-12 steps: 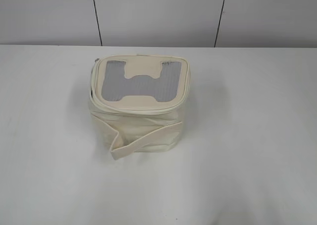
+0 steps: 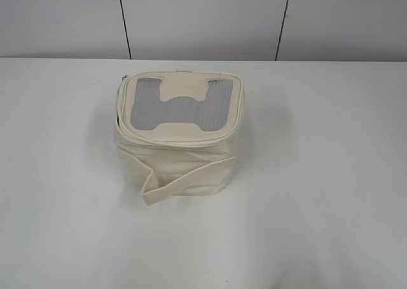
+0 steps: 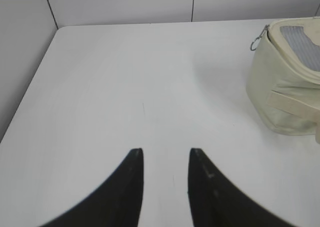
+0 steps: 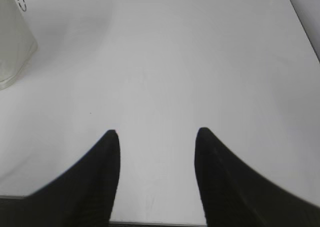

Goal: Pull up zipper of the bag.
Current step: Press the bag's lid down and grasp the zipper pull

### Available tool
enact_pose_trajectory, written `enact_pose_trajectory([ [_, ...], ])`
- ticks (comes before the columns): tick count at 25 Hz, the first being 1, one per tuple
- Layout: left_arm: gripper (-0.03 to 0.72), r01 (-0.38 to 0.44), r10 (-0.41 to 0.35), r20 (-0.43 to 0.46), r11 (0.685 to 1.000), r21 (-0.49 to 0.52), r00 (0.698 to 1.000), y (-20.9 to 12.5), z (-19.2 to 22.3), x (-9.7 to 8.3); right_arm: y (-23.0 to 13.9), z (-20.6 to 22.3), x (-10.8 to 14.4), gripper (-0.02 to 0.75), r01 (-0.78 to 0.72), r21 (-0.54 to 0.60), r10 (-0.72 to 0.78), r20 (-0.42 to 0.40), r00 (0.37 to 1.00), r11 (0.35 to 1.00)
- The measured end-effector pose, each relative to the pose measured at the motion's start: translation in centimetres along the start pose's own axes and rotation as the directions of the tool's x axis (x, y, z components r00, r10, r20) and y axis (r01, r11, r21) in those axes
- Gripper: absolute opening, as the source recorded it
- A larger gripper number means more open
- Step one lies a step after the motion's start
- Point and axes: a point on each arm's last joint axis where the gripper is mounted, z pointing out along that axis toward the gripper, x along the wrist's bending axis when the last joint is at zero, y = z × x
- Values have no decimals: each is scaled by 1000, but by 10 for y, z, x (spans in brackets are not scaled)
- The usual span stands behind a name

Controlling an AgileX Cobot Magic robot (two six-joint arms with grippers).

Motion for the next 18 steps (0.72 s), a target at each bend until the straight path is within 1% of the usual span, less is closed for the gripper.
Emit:
enact_pose_trajectory([
  [8,238,0,0,0,1000,0,1000,0,0,0,0,0,0,391,-1,0,1,-1,1000,1000],
  [12,238,0,0,0,1000,0,1000,0,0,0,0,0,2,391,-11,1,11,-18,1000,1000],
  [15,238,0,0,0,1000,0,1000,0,0,0,3,-1,5,391,-23,-12,22,-57,998,1000],
  [16,238,0,0,0,1000,0,1000,0,0,0,7,0,8,391,-20,-12,19,-86,996,1000],
  [18,238,0,0,0,1000,0,1000,0,0,0,22,7,17,391,-12,-8,11,-171,985,1000],
])
